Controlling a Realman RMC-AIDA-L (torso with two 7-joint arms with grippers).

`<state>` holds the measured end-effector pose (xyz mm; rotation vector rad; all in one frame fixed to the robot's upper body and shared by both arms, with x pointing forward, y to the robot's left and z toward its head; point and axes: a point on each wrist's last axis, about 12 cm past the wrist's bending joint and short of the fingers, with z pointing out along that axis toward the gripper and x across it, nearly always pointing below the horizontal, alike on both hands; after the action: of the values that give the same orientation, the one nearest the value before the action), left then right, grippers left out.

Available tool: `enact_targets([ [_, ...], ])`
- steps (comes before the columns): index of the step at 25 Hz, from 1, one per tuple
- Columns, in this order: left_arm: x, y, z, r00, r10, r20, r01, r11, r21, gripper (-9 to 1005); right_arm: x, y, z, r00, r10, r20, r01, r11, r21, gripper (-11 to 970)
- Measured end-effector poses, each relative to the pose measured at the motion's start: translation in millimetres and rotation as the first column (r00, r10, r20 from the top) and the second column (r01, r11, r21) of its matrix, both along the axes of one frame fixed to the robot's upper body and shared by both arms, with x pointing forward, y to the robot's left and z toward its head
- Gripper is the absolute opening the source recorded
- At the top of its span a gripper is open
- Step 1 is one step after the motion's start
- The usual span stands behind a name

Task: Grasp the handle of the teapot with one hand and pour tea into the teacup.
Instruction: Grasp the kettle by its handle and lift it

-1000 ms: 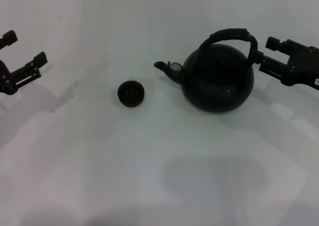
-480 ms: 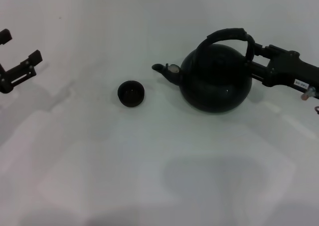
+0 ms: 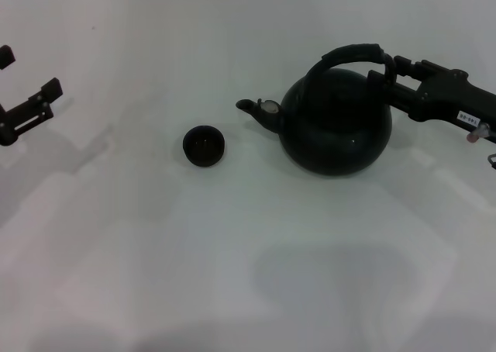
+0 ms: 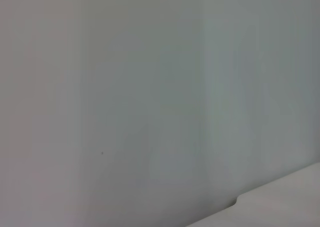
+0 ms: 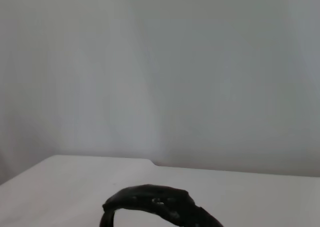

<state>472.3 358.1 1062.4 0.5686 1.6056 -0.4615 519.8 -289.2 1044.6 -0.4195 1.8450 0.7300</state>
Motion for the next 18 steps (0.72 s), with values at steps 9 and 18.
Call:
enact_targets([
  [9,0.4,3.2,1.5,1.0,0.015,0.008,-0.015,1.0,0.006,861,-1.3,-5.3,-0.9,0.999,-0.046,-0.006,0.046,0.999,0.019,629],
  [18,1.2,4.1,2.1,1.0,0.019,0.023,-0.02,1.0,0.016,862,-2.0,-8.5,-0.7,0.998,-0.064,-0.002,0.064,0.998,0.021,532],
])
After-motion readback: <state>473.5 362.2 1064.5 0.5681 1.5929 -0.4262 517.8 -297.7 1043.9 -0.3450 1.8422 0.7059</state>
